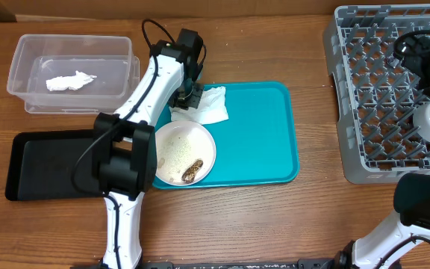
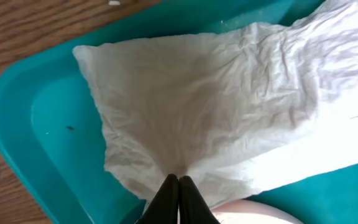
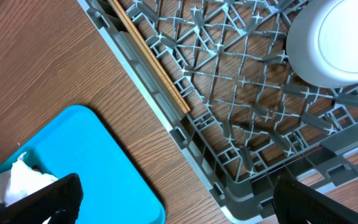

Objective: Sort waste into correct bins and load items into the dishwasher
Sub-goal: 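Move the left gripper back to the second napkin on the tray, then pinch the second white napkin with the left gripper and lift it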

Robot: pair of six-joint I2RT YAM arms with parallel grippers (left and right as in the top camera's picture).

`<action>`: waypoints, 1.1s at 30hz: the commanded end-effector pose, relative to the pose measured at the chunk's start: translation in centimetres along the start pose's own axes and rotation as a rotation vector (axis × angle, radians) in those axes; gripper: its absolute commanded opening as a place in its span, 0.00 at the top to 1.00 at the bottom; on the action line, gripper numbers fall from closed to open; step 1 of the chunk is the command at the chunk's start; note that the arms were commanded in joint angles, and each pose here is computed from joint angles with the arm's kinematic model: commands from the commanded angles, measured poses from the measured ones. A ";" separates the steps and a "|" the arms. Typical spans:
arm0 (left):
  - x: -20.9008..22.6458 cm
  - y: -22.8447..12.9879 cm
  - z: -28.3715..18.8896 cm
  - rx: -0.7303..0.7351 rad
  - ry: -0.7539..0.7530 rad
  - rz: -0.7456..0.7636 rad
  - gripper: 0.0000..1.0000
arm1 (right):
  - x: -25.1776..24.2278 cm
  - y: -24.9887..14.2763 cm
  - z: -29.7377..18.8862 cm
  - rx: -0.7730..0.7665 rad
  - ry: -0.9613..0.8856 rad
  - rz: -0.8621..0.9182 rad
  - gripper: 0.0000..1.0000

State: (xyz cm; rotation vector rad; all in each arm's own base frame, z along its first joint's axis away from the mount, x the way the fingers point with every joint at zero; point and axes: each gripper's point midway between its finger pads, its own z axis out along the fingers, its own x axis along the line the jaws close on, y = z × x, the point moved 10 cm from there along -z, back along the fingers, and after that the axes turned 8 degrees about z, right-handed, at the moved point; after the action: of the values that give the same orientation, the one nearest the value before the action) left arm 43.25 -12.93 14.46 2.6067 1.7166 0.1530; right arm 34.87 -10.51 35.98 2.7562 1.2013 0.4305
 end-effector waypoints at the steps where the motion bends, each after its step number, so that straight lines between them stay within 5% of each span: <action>1: 0.1 0.1 -2.3 -0.054 0.013 -0.054 0.96 | -0.1 -0.4 -1.1 -0.031 0.009 0.005 0.00; 7: 0.1 0.1 -3.8 -0.094 0.010 -0.061 0.96 | -0.1 -0.4 -1.1 -0.031 0.009 0.005 0.00; 9: -0.1 0.3 -3.8 -0.110 -0.025 -0.060 0.67 | -0.1 -0.4 -1.1 -0.031 0.009 0.005 0.00; 10: -0.3 0.4 -3.8 -0.118 -0.049 -0.055 0.41 | -0.1 -0.4 -1.1 -0.031 0.009 0.005 0.00; 12: -0.7 0.8 -3.8 -0.152 -0.110 -0.021 0.26 | -0.1 -0.4 -1.1 -0.032 0.009 0.005 0.00; 21: -3.3 3.4 -4.6 -0.335 -0.148 0.148 0.23 | -0.1 -0.4 -1.1 -0.031 0.009 0.005 0.00; 33: -6.1 4.3 -4.5 -0.385 -0.054 0.427 0.27 | -0.1 -0.4 -1.1 -0.032 0.009 0.005 0.00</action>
State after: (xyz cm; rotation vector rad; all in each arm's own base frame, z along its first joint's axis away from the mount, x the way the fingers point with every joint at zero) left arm 44.44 -20.04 17.39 2.5492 1.0968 0.2685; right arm 34.88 -10.51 35.98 2.7554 1.2022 0.4308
